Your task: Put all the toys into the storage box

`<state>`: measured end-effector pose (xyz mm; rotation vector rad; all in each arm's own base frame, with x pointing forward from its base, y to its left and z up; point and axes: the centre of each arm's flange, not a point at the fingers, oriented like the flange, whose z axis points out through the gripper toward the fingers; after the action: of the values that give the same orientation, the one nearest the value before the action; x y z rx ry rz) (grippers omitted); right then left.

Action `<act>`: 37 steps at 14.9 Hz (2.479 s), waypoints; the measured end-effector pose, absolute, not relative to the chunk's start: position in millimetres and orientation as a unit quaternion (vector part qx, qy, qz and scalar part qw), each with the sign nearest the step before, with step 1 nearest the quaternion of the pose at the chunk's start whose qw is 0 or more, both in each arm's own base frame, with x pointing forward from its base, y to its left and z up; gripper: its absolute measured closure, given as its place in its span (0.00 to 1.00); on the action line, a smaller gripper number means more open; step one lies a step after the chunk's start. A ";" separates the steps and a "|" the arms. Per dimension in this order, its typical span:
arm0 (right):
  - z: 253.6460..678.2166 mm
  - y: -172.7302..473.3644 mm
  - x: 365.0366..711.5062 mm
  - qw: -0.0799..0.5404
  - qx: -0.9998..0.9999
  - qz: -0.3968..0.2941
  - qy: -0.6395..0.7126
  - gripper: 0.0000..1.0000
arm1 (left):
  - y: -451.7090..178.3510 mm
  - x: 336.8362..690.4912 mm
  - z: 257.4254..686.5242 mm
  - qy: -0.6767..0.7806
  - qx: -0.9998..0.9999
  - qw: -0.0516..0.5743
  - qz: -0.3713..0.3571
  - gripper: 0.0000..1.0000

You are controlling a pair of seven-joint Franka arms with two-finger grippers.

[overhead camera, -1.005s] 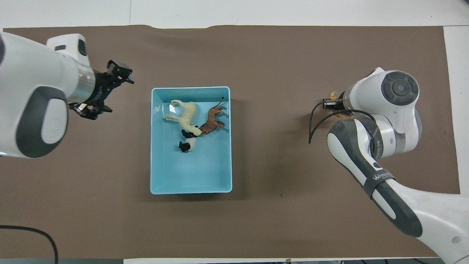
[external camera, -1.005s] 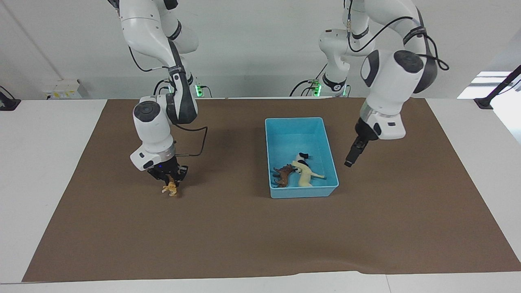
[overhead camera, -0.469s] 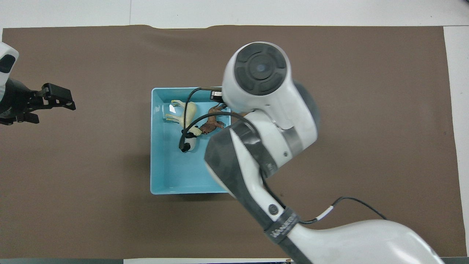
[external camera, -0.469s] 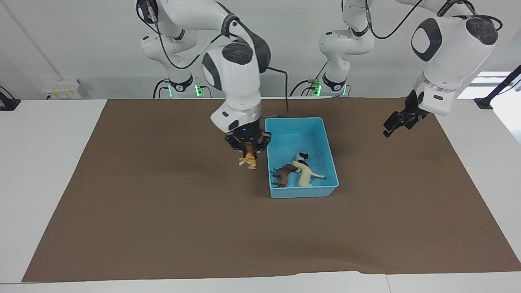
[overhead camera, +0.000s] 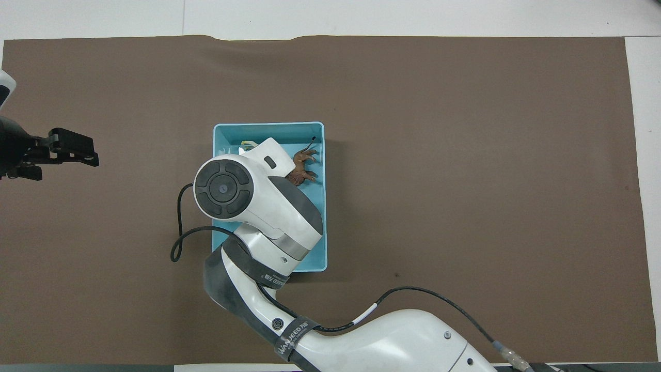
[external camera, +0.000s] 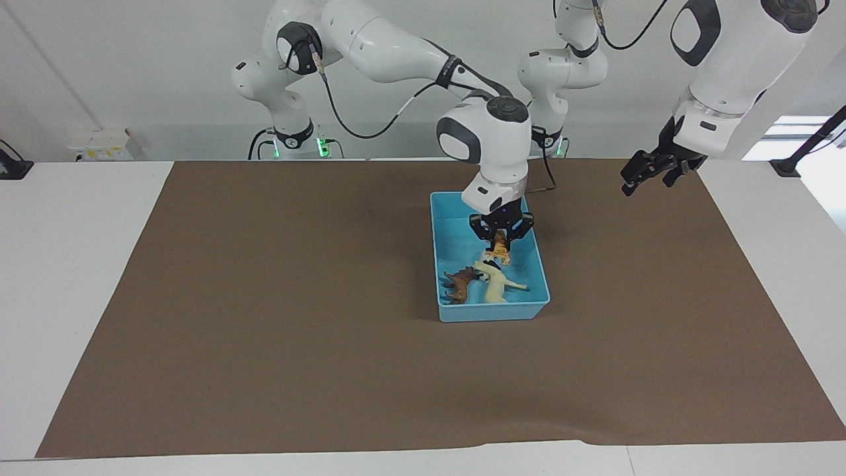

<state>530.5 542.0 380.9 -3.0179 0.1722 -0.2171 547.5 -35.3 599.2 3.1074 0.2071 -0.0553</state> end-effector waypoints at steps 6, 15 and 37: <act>404.0 504.2 554.8 0.045 -0.992 -0.076 0.087 0.01 | -36.1 551.6 585.4 0.040 0.998 0.011 -0.037 0.00; 582.1 225.1 642.5 0.009 -0.995 -0.100 0.017 0.00 | -37.1 551.1 583.2 0.028 0.999 0.010 -0.043 0.00; 637.7 -53.5 542.5 0.000 -0.997 0.000 0.078 0.00 | -37.4 547.8 590.8 0.013 0.999 0.008 -0.051 0.00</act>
<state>542.5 -53.5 637.7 -3.1321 0.2454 0.0001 547.8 -37.4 590.8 3.1203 0.0406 -0.1584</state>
